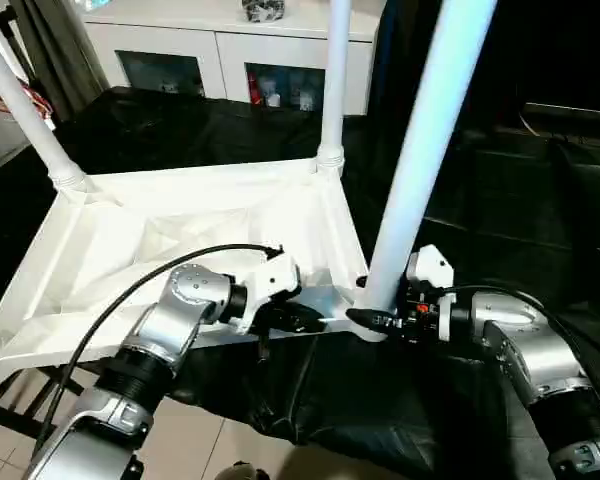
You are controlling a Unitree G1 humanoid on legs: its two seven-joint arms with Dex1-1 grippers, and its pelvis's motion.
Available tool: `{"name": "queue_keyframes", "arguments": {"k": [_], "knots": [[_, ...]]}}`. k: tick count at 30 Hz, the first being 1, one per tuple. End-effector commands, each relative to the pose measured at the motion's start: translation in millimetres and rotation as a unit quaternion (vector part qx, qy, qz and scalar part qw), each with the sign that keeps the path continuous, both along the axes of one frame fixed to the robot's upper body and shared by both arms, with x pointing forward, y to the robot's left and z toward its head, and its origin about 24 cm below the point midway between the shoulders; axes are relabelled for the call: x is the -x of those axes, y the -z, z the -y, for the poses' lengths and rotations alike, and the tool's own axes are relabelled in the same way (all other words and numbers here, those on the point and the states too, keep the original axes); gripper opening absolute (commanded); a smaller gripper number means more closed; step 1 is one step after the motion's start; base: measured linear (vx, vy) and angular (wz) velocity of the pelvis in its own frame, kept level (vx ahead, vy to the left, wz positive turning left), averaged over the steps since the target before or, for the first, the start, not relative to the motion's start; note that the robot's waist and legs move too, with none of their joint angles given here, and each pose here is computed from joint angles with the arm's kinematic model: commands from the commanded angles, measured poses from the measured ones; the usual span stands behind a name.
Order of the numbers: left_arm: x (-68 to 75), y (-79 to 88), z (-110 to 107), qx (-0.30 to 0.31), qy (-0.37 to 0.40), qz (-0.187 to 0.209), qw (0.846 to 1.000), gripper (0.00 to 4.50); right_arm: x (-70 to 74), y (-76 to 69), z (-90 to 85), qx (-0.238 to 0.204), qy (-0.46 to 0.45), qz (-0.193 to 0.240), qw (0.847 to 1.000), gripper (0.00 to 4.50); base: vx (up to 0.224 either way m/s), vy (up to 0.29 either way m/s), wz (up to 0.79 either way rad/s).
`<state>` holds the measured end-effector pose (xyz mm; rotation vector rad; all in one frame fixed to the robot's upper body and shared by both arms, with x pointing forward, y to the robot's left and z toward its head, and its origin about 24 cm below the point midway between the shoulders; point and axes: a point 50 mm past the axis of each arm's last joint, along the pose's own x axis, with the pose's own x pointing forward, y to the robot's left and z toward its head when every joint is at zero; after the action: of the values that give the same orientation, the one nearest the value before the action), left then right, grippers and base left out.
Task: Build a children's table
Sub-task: Rotate leg to tighten
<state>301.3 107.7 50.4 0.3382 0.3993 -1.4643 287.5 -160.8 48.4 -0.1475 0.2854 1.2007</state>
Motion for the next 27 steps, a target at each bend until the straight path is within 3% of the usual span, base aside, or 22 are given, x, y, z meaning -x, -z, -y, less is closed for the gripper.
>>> {"name": "queue_keyframes", "arguments": {"k": [1, 10, 14, 18, 22, 23, 27], "knots": [[-1.9, -18.8, 7, 0.033, 0.024, 0.031, 0.999, 0.0, 4.6, 1.9, -4.1, 0.003, -0.024, -0.011, 1.0, 2.6, 0.0, 0.0, 0.0], [-3.4, -16.3, 9, 0.028, 0.007, 0.032, 0.999, 0.0, 9.7, 8.7, -9.1, -0.011, -0.015, -0.028, 0.999, 2.59, 0.0, 0.0, 0.0], [-13.7, -14.4, 12, 0.02, -0.048, 0.048, 0.998, 0.0, 2.7, 14.1, -14.0, -0.018, 0.051, -0.023, 0.998, 2.59, 0.0, 0.0, 0.0], [-31.6, -12.3, 29, 0.013, -0.149, 0.069, 0.986, 0.0, -16.7, 30.2, -29.5, -0.014, 0.216, -0.019, 0.976, 2.59, 0.0, 0.0, 0.0], [-38.2, -12.0, 39, 0.012, -0.193, 0.076, 0.978, 0.0, -23.4, 33.9, -39.7, -0.017, 0.269, -0.024, 0.963, 2.59, 0.0, 0.0, 0.0], [-42.1, -11.9, 49, 0.009, -0.219, 0.081, 0.972, 0.0, -29.8, 35.6, -49.3, -0.015, 0.313, -0.028, 0.949, 2.59, 0.0, 0.0, 0.0], [-42.2, -12.0, 64, 0.013, -0.222, 0.081, 0.972, 0.0, -37.5, 32.8, -62.5, -0.012, 0.341, -0.023, 0.94, 2.59, 0.0, 0.0, 0.0]]}}
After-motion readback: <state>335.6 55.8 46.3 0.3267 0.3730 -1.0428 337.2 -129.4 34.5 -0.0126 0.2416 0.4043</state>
